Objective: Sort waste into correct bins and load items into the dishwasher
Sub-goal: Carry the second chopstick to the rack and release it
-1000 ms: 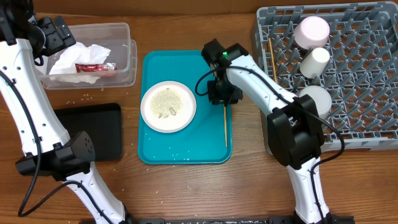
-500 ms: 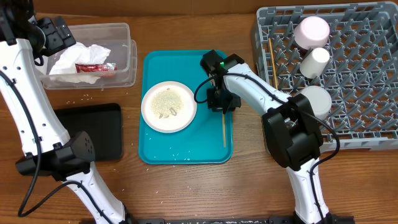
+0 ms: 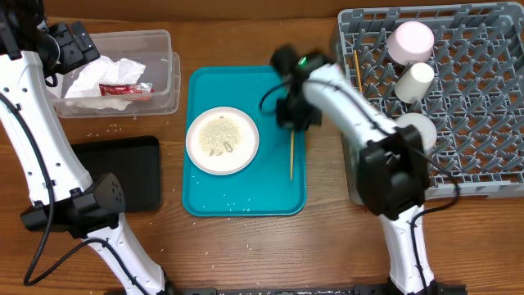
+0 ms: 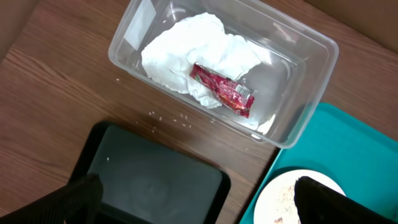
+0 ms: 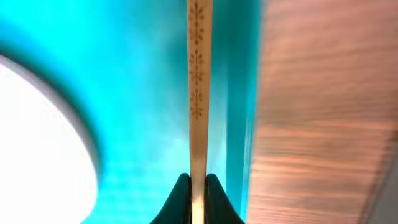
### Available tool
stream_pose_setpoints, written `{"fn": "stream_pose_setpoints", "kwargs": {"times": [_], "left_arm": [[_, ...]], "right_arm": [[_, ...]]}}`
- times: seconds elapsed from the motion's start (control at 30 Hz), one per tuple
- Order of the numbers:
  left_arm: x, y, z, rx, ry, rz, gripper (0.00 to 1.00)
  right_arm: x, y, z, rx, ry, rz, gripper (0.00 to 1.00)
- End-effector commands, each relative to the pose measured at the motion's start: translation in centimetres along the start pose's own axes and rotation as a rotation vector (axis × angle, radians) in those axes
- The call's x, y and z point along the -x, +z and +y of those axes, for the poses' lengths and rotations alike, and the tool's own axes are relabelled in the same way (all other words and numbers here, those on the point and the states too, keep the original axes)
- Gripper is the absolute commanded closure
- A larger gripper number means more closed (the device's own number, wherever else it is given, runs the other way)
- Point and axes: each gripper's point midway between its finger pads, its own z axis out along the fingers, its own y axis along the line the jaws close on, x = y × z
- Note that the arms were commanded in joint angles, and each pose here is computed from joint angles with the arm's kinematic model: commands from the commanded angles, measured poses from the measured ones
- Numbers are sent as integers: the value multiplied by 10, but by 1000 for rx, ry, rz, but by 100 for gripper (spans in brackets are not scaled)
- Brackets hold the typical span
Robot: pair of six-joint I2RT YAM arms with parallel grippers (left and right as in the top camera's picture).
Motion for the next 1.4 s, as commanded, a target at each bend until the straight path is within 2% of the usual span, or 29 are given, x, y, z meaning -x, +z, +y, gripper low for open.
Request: {"fn": "stream_pose_setpoints", "kwargs": {"times": [0.0, 0.1, 0.23, 0.5, 0.77, 0.9, 1.1, 1.27, 1.33, 1.37], "left_arm": [[1, -3, 3, 5, 18, -8, 0], [1, -3, 3, 5, 18, -7, 0], [1, -3, 3, 5, 18, -8, 0], [1, -3, 3, 5, 18, -8, 0], [1, -3, 3, 5, 18, -8, 0], [1, -3, 3, 5, 18, -8, 0], [1, -3, 3, 5, 18, -8, 0], [1, -3, 3, 5, 18, -8, 0], [1, -3, 3, 5, 18, -7, 0], [1, -3, 3, 5, 18, -8, 0]], "right_arm": [[64, -99, -26, 103, -42, -228, 96], [85, -140, -57, 102, -64, -325, 96], [114, -174, -117, 66, 21, -444, 96], [130, -173, -169, 18, -9, -463, 90], [133, -167, -172, 5, -50, -459, 88], [133, -164, -169, 7, -53, -454, 70], [129, -161, -161, 17, -60, -437, 61], [122, -168, -162, 47, 83, -431, 58], [119, -178, -164, 61, 138, -448, 50], [117, -192, -169, 70, 175, -473, 39]]}}
